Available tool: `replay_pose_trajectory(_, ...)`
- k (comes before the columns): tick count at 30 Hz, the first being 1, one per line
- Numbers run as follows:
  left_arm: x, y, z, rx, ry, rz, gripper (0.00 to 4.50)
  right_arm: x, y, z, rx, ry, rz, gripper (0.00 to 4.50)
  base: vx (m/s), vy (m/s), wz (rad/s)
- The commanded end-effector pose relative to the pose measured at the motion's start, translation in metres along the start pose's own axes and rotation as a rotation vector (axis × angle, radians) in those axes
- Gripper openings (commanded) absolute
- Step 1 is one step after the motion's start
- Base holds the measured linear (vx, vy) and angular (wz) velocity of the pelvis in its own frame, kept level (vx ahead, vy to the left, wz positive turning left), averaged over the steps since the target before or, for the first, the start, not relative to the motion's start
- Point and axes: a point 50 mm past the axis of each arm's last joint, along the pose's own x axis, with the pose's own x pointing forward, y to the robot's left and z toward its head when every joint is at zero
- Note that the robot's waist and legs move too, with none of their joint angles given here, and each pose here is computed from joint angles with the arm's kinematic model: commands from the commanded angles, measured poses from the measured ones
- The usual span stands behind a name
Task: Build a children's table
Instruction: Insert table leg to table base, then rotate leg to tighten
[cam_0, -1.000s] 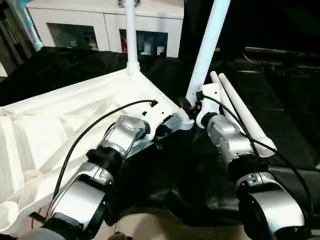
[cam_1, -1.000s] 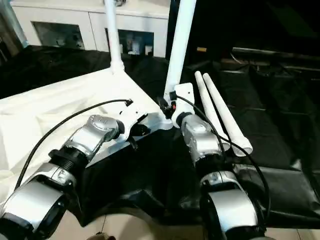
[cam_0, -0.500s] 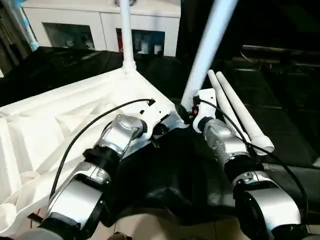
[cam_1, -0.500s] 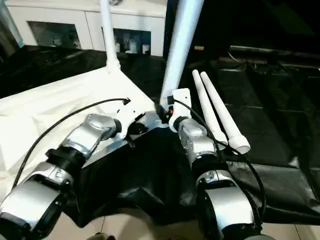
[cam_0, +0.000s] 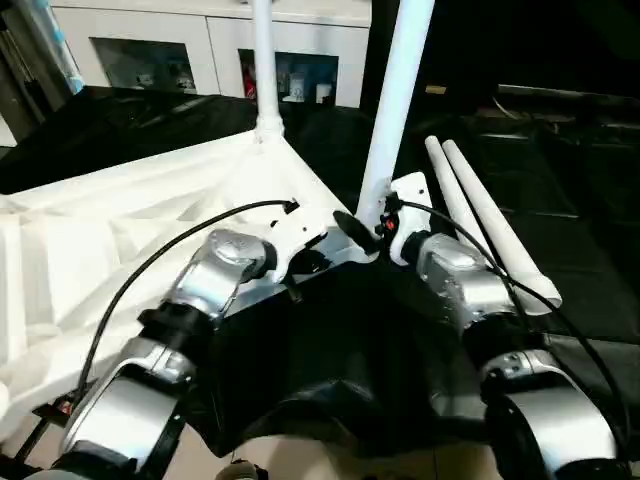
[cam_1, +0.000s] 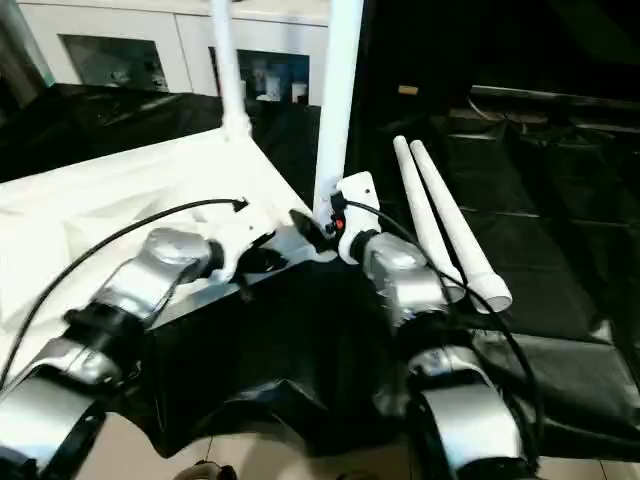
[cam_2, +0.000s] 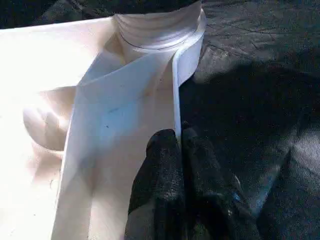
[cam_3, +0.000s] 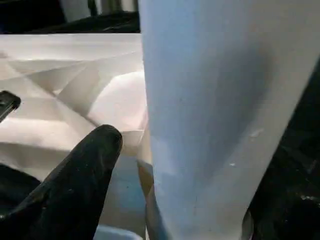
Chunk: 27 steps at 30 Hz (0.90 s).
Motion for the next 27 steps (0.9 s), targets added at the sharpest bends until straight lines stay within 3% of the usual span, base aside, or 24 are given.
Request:
replay_pose_trajectory(1,-0.001,-0.005,0.017,0.069,-0.064,-0.043,0.00,-0.003,0.005,0.000,-0.016,0.022,0.072,3.81,0.000,0.000,0.00)
replay_pose_trajectory(18,-0.020,-0.019,0.006,0.134,-0.084,-0.249,0.00,-0.047,0.000,-0.008,-0.106,0.190,0.333,3.81,0.000,0.000,0.00)
replay_pose_trajectory(27,-0.026,-0.025,0.000,0.170,-0.074,-0.317,0.00,-0.058,0.001,-0.013,-0.107,0.228,0.368,3.81,0.000,0.000,0.00)
